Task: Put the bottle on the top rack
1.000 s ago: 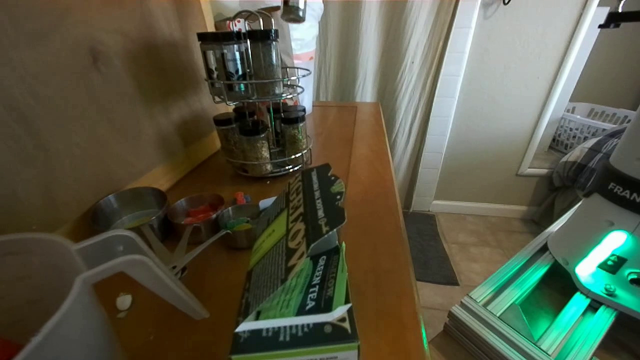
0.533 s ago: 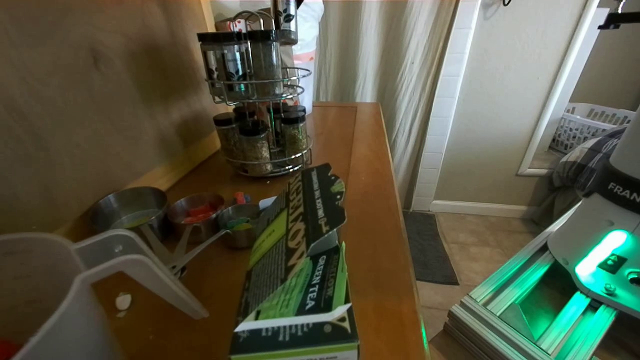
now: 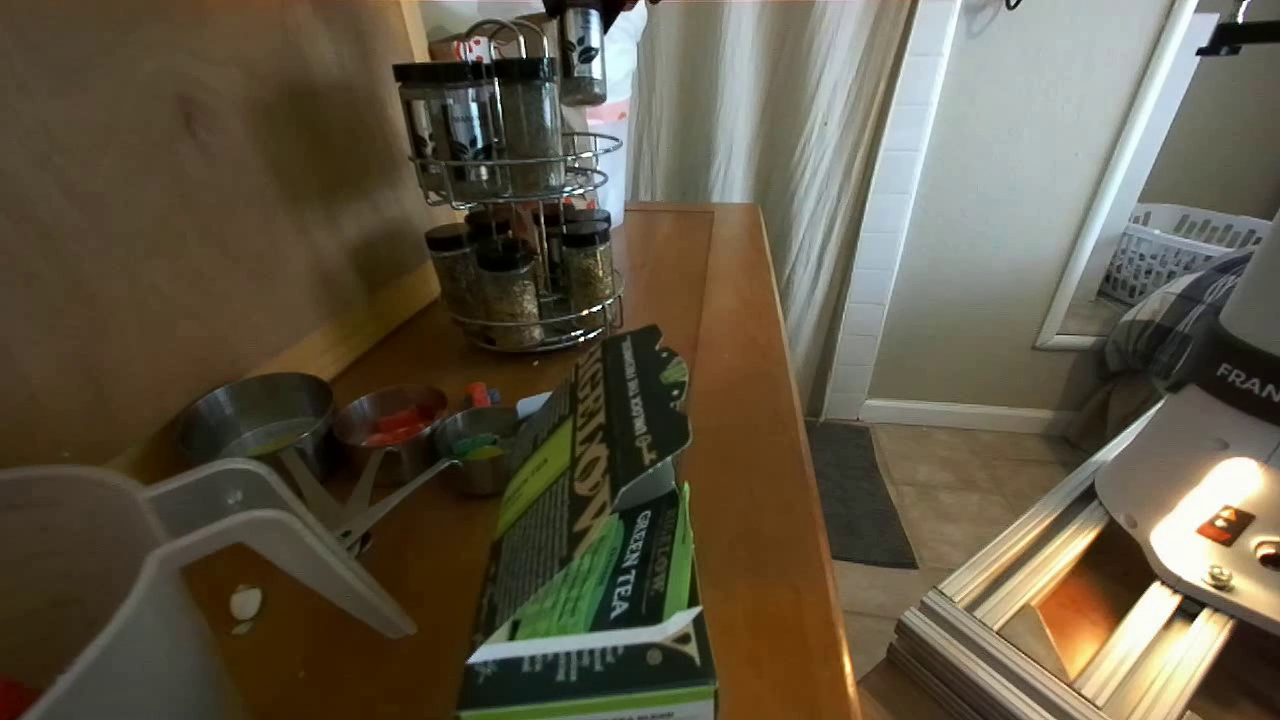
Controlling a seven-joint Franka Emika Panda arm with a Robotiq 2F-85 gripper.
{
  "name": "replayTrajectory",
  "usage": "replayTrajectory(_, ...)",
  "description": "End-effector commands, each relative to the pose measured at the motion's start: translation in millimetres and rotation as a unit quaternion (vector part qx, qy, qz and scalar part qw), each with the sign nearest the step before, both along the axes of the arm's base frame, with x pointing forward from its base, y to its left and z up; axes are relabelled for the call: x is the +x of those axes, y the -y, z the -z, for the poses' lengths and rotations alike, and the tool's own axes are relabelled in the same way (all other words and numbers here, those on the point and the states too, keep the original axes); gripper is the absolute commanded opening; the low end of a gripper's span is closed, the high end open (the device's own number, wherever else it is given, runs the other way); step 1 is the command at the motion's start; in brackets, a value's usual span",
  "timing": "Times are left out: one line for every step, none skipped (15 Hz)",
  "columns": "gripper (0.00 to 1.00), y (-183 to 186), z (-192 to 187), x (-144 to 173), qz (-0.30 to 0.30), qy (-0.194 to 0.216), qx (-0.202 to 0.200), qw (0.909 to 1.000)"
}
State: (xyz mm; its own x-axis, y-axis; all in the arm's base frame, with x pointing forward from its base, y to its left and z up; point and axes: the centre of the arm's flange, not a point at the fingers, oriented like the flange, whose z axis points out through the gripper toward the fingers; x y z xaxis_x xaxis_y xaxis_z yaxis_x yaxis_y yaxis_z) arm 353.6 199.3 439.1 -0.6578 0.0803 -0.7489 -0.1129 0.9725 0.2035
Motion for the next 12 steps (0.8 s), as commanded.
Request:
replayTrajectory(0.25, -3.4, 14.7, 11.4, -0.013, 0.011, 0.002, 0.9998)
replayTrajectory(0.25, -3.1, 16.2, 12.9, -0.015, 0.012, 0.005, 0.9998)
replayTrajectory(0.25, -2.8, 18.0, 14.3, -0.016, 0.013, 0.005, 0.9998)
replayTrajectory(0.25, -2.8, 20.3, 15.9, -0.019, 0.009, 0.007, 0.9998)
replayTrajectory(0.25, -3.0, 23.0, 17.2, -0.020, 0.008, 0.005, 0.9998)
replayTrajectory(0.25, -3.1, 26.5, 18.1, -0.024, 0.003, 0.002, 0.9997)
replayTrajectory(0.25, -4.1, 30.9, 19.3, -0.028, -0.001, 0.000, 0.9996)
replayTrajectory(0.25, -5.4, 34.6, 19.8, -0.030, -0.003, -0.001, 0.9996)
replayTrajectory(0.25, -6.9, 37.4, 19.9, -0.034, -0.004, -0.001, 0.9994)
replayTrajectory(0.25, -7.8, 39.6, 20.0, -0.036, -0.005, 0.001, 0.9993)
replayTrajectory(0.25, -8.4, 41.1, 19.8, -0.040, -0.004, 0.002, 0.9992)
replayTrajectory(0.25, -8.4, 42.7, 20.1, -0.042, -0.005, 0.002, 0.9991)
